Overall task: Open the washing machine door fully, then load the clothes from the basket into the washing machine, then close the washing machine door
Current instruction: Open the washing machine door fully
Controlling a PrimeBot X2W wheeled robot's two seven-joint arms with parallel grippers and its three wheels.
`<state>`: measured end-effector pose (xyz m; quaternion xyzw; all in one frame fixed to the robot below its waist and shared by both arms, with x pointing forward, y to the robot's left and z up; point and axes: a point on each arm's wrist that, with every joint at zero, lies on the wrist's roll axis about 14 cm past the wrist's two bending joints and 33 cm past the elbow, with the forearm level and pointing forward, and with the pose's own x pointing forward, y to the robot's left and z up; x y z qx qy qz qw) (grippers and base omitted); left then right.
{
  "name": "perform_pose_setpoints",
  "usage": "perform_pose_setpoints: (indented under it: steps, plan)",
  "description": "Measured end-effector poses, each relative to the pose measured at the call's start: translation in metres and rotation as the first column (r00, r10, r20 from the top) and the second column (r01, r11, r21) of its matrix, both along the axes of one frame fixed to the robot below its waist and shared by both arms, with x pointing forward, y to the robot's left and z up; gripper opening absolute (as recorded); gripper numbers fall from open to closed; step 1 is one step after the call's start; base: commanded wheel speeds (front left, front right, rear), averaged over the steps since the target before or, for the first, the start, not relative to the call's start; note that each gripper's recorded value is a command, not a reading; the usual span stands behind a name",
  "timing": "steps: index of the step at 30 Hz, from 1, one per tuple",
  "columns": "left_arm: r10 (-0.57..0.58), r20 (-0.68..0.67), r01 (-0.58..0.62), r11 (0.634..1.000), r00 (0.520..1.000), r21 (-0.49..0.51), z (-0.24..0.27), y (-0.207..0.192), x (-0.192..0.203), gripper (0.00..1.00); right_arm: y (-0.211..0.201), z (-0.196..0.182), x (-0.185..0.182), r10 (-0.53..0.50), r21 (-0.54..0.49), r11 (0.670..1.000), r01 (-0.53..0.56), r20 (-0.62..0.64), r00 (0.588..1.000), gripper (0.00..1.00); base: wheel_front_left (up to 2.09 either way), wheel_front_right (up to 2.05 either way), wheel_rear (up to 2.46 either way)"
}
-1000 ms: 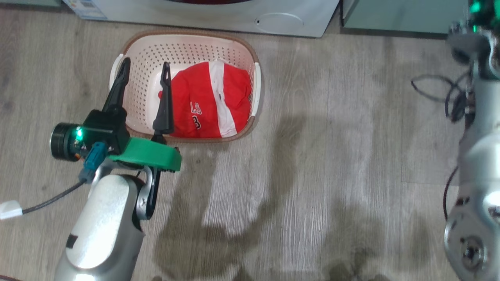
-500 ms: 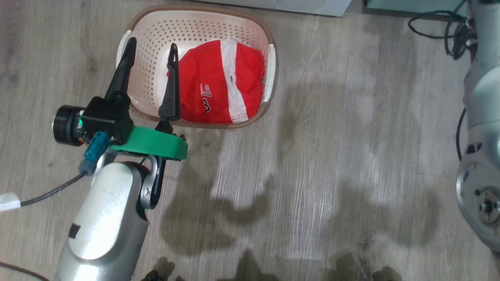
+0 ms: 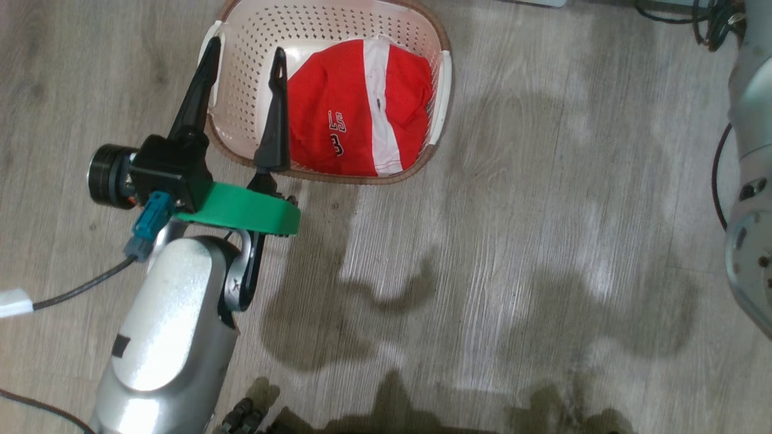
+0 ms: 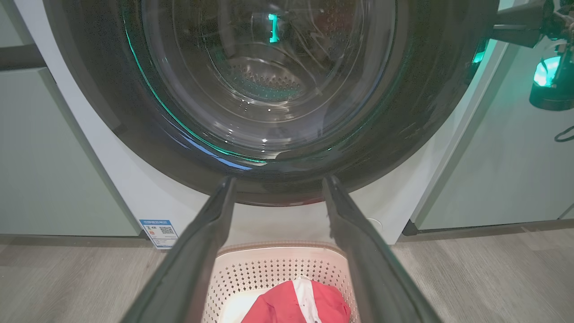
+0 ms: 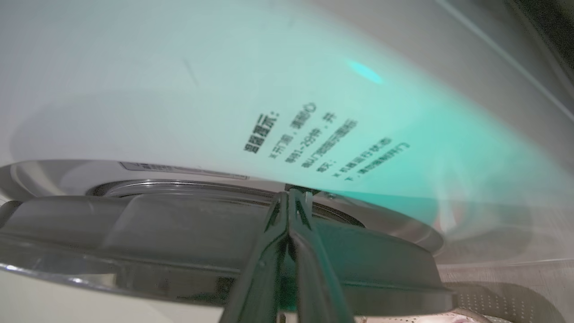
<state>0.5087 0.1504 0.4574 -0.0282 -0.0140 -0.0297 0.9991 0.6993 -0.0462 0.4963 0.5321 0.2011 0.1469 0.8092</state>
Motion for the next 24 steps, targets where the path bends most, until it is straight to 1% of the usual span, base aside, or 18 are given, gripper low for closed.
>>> perform_pose_setpoints:
  steps: [12, 20, 24]
  plan:
    - [0.010, 0.000, -0.010, 1.000, 1.000, 0.006, -0.002, 0.002, 0.002, 1.00, 0.007, -0.002, 0.005, 0.039, 0.036, 0.999, -0.037, -0.044, 0.998, 0.00, 0.00, 0.00, 0.00]
    - [-0.004, 0.020, 0.004, 1.000, 1.000, 0.002, 0.005, -0.002, 0.003, 1.00, 0.010, 0.008, -0.005, 0.123, 0.056, 0.991, -0.120, -0.055, 0.991, 0.00, 0.00, 0.00, 0.00]
    - [-0.007, 0.032, 0.006, 1.000, 0.999, 0.004, 0.011, -0.003, 0.003, 1.00, 0.013, 0.010, -0.017, 0.193, 0.079, 0.979, -0.188, -0.069, 0.979, 0.00, 0.00, 0.00, 0.00]
